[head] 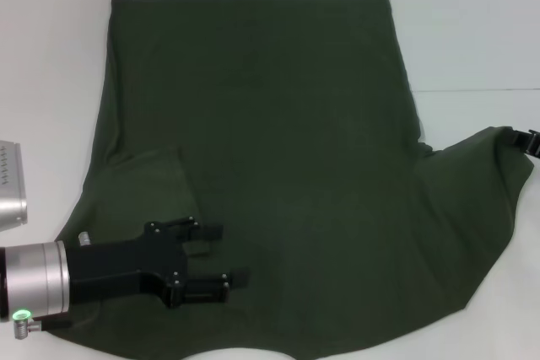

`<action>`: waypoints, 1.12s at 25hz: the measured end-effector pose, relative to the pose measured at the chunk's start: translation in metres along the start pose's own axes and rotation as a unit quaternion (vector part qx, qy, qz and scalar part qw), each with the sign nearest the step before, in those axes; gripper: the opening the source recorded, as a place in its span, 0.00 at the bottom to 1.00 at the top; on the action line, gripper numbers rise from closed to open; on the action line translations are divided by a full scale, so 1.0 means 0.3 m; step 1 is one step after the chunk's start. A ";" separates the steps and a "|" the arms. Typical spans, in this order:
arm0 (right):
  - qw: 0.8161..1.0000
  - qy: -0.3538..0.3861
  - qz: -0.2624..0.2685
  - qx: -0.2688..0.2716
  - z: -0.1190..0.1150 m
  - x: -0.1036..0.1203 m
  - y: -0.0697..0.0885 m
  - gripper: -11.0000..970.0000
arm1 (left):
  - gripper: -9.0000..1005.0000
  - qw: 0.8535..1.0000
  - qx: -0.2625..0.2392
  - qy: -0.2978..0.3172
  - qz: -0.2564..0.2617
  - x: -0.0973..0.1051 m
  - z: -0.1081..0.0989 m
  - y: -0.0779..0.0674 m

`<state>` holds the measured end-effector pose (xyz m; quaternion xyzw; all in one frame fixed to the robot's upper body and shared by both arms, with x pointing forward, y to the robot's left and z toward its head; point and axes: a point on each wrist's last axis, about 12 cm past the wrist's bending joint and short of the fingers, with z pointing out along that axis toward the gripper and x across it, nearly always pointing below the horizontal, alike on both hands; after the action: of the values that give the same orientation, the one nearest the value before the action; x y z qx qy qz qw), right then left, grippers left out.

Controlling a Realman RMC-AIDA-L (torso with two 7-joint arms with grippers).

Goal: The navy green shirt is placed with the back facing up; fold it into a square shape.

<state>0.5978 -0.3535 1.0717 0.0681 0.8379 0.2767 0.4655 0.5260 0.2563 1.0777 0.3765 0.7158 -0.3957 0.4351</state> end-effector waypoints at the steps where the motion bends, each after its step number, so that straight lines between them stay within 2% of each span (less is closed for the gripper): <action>1: 1.000 0.001 0.000 -0.003 -0.001 -0.001 0.001 0.03 | 0.87 1.000 0.000 0.000 0.000 -0.001 0.000 0.000; 6: 0.999 0.013 0.016 -0.043 -0.005 -0.003 0.031 0.03 | 0.87 1.000 0.001 -0.001 0.002 -0.005 0.002 0.002; 8: 0.997 0.023 0.028 -0.066 0.002 -0.010 0.059 0.03 | 0.87 1.000 0.001 -0.002 0.001 -0.005 0.003 0.002; 9: 0.995 0.038 0.037 -0.089 0.023 -0.015 0.100 0.03 | 0.87 1.000 0.001 -0.002 0.001 -0.006 0.003 0.002; 10: 0.995 0.038 0.037 -0.089 0.023 -0.015 0.100 0.04 | 0.87 1.000 0.001 -0.002 0.002 -0.007 0.004 0.002; 15: 0.984 0.088 0.037 -0.152 0.116 0.001 0.255 0.10 | 0.87 1.000 0.001 -0.003 0.003 -0.011 0.005 0.004; 19: 0.970 0.116 0.004 -0.212 0.173 0.026 0.390 0.14 | 0.87 1.000 -0.002 -0.002 0.003 -0.011 0.004 0.007; 24: 0.965 0.121 -0.003 -0.232 0.179 0.019 0.425 0.22 | 0.87 1.000 -0.012 0.000 -0.001 -0.002 -0.001 0.011; 28: 0.967 0.114 0.001 -0.227 0.173 0.007 0.408 0.29 | 0.87 1.000 -0.014 -0.001 -0.002 0.000 -0.003 0.011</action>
<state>0.6214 -0.2294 1.1132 -0.0703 0.8006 0.4658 0.3702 0.5287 0.2584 1.0770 0.3687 0.7215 -0.3871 0.4401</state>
